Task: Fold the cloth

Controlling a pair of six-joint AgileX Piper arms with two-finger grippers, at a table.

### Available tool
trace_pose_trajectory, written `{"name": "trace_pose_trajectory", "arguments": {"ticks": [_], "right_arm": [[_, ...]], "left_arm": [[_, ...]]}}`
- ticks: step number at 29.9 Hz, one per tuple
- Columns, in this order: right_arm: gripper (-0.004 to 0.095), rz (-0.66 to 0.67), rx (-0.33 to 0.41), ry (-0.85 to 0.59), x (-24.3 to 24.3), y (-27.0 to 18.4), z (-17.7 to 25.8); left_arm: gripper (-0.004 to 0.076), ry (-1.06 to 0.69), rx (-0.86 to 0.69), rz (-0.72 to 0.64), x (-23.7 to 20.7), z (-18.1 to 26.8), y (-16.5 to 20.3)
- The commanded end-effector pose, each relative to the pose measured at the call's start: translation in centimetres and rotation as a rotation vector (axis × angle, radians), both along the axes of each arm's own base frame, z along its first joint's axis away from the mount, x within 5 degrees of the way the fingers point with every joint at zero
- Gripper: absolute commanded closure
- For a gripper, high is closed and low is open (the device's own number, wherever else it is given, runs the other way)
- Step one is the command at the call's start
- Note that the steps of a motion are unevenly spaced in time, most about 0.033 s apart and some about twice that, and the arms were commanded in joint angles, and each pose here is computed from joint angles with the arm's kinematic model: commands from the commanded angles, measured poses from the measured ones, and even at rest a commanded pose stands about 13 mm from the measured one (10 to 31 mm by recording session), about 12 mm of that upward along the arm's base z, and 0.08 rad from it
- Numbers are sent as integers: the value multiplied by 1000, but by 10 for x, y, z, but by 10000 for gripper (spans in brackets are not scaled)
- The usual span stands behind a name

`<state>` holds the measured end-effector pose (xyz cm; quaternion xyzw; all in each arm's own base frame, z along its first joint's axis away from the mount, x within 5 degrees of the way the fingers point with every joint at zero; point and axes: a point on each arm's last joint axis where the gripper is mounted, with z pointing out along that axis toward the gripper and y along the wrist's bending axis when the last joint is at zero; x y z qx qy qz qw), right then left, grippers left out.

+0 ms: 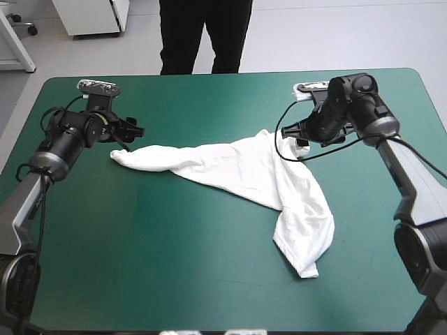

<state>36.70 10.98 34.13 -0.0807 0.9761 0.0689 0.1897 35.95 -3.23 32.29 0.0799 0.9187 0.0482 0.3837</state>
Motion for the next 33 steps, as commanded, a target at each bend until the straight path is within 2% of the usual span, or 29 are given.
{"name": "trace_pose_trajectory", "arguments": {"ticks": [1, 6, 11, 21, 33], "right_arm": [[345, 12, 66, -146, -37, -10, 62], [345, 13, 87, -230, -67, -18, 93], [345, 10, 100, -274, -81, -22, 107], [345, 14, 116, -276, -83, -21, 109], [345, 29, 152, -266, -84, -18, 110]], "left_arm": [[161, -56, 11, 13, -16, 33, 4], [178, 16, 14, 33, -14, 22, 5], [199, 78, -33, 124, -1, 0, 19], [199, 121, -57, 144, 27, -39, 27], [212, 279, -106, 146, 49, -92, 21]]}}
